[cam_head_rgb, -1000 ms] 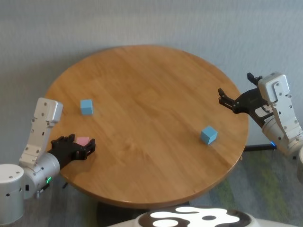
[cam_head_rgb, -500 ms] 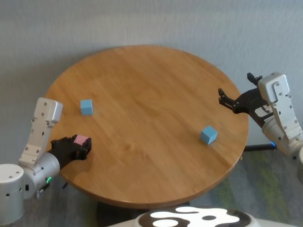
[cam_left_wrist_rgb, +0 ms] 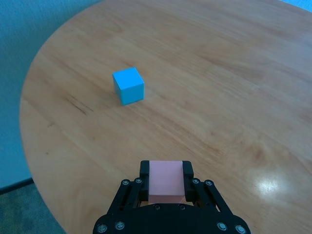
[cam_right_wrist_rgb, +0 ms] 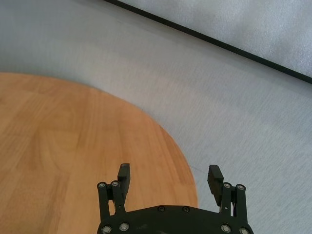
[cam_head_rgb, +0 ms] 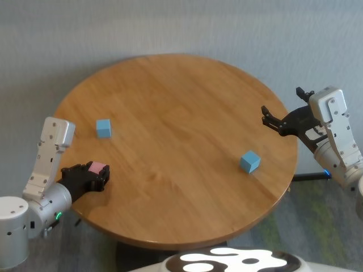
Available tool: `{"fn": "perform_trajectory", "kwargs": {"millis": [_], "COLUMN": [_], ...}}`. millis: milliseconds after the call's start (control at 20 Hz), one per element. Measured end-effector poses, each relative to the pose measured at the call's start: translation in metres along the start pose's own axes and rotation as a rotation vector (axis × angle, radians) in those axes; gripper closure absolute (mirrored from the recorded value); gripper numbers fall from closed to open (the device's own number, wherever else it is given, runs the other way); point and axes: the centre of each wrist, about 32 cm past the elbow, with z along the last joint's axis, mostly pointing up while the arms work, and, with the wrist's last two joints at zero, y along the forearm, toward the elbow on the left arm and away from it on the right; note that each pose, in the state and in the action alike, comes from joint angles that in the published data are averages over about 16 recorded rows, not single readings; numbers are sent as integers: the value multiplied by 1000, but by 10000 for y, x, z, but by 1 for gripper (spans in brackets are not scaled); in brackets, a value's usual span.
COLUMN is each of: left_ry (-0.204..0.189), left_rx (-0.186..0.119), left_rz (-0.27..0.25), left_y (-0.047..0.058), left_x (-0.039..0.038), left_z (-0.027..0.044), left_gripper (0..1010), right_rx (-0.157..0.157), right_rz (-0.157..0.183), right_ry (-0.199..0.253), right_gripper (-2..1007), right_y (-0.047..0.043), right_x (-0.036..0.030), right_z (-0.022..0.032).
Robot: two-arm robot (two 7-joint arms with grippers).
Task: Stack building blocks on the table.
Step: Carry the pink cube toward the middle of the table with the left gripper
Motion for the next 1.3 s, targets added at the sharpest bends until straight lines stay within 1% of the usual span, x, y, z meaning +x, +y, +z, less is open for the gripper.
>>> {"fn": "perform_trajectory", "kwargs": {"millis": [200, 350, 600, 750, 950, 1100, 1300], "left_ry": [-3, -12, -42, -68, -109, -140, -176], "left_rx": [1, 3, 8, 11, 18, 19, 14], "left_rz": [-8, -21, -57, -86, -131, -162, -203], "left_y": [2, 5, 1, -12, -57, -112, -203], "left_x": [5, 15, 35, 44, 48, 36, 5], "left_z": [3, 13, 65, 117, 206, 279, 366], "left_gripper": [614, 614, 614, 614, 614, 614, 614], "right_rx": [0, 0, 0, 0, 0, 0, 0], "right_rz": [0, 0, 0, 0, 0, 0, 0], "right_ry": [0, 0, 0, 0, 0, 0, 0], "right_gripper": [0, 0, 0, 0, 0, 0, 0], "right_y": [0, 0, 0, 0, 0, 0, 0], "right_x": [0, 0, 0, 0, 0, 0, 0], "right_z": [0, 0, 0, 0, 0, 0, 0]}}
